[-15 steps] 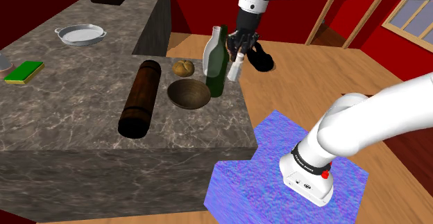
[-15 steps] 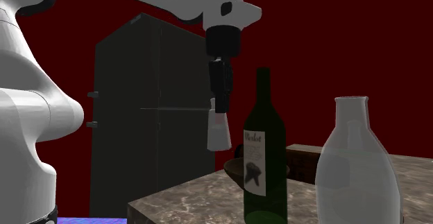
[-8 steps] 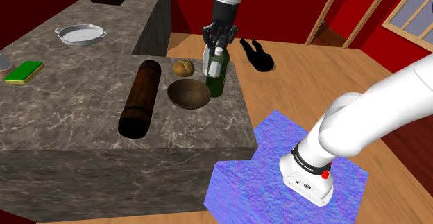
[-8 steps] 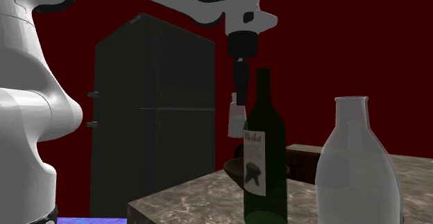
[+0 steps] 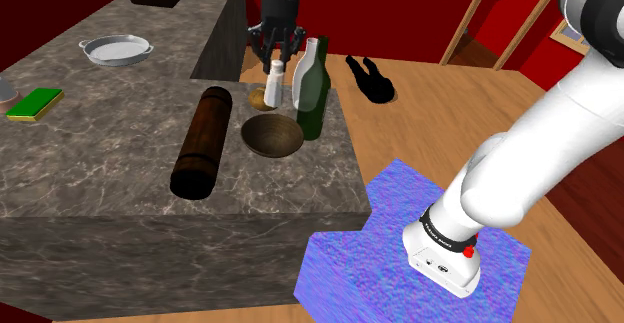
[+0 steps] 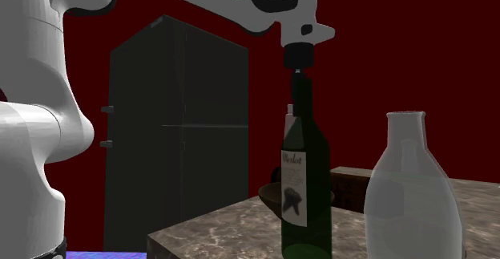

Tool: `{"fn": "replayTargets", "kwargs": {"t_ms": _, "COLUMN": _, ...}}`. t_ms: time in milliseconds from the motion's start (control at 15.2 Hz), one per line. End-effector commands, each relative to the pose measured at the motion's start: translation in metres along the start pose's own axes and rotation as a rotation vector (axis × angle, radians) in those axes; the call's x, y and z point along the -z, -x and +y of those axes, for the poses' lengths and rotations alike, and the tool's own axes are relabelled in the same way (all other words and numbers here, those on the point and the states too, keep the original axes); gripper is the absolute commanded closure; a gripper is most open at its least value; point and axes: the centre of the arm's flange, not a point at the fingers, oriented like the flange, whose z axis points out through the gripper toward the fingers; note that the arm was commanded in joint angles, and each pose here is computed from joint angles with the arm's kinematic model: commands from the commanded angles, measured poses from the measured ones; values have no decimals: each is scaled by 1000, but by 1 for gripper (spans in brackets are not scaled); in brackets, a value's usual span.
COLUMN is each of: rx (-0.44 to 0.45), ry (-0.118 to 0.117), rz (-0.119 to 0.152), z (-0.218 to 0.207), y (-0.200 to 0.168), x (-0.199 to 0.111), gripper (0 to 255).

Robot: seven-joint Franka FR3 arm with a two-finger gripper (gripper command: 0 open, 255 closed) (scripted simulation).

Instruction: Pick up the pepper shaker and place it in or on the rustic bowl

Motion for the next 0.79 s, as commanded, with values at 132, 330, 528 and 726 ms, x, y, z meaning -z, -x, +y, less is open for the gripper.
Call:
{"fn": "replayTargets", "kwargs": {"t_ms": 132, "rx": -1, "ry": 0, "rz": 0, "z": -1, "y": -2, "x": -18, "gripper": 255}}
{"fn": "replayTargets", "kwargs": {"t_ms": 330, "rx": -1, "ry": 0, "rz": 0, "z": 0, "y": -2, "x": -34, "gripper": 255}}
{"fn": "replayTargets", "kwargs": {"t_ms": 528, "rx": -1, "ry": 0, "rz": 0, "z": 1, "y": -3, "x": -49, "gripper": 255}}
{"fn": "replayTargets", "kwargs": {"t_ms": 726, "rx": -1, "ry": 0, "rz": 0, "z": 2, "y": -3, "x": -65, "gripper": 255}}
